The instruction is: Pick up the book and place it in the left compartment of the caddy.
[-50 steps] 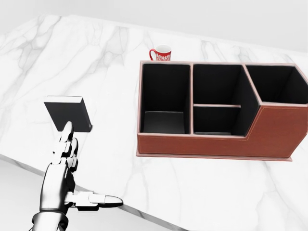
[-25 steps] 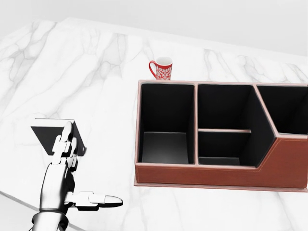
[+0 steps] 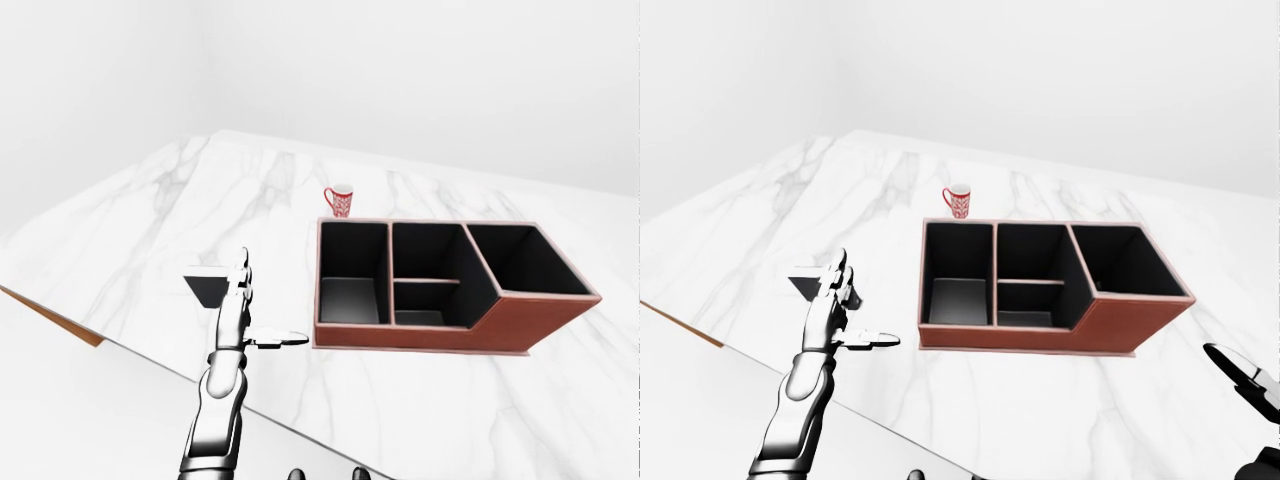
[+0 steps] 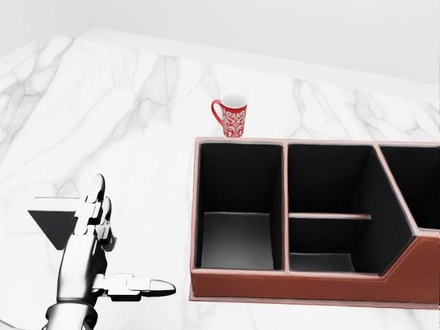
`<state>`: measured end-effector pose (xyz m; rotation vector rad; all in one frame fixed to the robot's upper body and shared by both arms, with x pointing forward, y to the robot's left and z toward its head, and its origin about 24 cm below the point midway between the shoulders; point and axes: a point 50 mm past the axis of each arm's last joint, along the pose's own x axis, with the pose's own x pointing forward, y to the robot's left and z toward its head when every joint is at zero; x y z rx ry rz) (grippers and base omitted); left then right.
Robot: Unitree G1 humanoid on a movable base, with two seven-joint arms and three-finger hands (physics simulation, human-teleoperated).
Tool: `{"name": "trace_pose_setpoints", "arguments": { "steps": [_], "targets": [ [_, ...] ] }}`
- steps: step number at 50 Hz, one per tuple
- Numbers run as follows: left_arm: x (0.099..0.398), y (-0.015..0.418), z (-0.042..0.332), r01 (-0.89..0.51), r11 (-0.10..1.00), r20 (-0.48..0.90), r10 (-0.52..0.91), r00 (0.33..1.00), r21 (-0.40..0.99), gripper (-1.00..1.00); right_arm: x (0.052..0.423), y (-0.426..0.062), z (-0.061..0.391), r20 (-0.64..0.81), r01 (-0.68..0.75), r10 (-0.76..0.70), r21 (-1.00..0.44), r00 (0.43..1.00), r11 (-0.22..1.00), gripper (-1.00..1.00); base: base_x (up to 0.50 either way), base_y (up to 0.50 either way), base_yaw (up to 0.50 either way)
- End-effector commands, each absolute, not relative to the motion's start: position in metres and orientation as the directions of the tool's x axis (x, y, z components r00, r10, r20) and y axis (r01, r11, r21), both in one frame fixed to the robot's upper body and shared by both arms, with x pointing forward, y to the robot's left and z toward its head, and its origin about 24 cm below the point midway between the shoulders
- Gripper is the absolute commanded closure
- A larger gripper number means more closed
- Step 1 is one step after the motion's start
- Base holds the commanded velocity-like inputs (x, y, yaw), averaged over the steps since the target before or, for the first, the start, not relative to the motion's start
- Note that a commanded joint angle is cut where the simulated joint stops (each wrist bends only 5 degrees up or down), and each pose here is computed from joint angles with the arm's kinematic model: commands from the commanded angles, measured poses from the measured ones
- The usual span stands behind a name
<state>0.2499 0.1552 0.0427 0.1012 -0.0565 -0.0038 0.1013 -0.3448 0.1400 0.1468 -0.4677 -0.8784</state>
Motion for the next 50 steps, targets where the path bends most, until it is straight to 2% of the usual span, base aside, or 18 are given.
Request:
{"name": "trace_pose_setpoints", "arguments": {
  "steps": [1, 13, 21, 42, 50],
  "targets": [
    [0.250, 0.155, 0.043, 0.001, 0.995, 0.056, -0.006, 0.998, 0.099, -1.00, 0.099, -0.345, 0.142, 0.340, 0.709, -0.770, 0.310, 0.540, 0.634, -1.00, 0.19, 0.08, 0.00],
    [0.251, 0.156, 0.042, -0.004, 0.995, 0.055, -0.002, 0.998, 0.095, -1.00, 0.102, -0.346, 0.138, 0.325, 0.710, -0.772, 0.309, 0.547, 0.633, -1.00, 0.19, 0.07, 0.00],
    [0.251, 0.156, 0.043, -0.004, 0.995, 0.056, -0.001, 0.998, 0.098, -1.00, 0.100, -0.345, 0.143, 0.342, 0.711, -0.775, 0.317, 0.532, 0.628, -1.00, 0.18, 0.06, 0.00],
    [0.249, 0.161, 0.051, -0.056, 0.991, 0.096, 0.044, 0.994, 0.121, -1.00, 0.101, -0.344, 0.140, 0.335, 0.707, -0.769, 0.310, 0.545, 0.636, -1.00, 0.00, 0.00, 0.00],
    [0.247, 0.163, 0.053, -0.108, 0.975, 0.110, 0.087, 0.990, 0.195, -1.00, 0.102, -0.345, 0.138, 0.327, 0.709, -0.769, 0.304, 0.549, 0.636, -1.00, 0.00, 0.00, 0.00]
  ]
}}
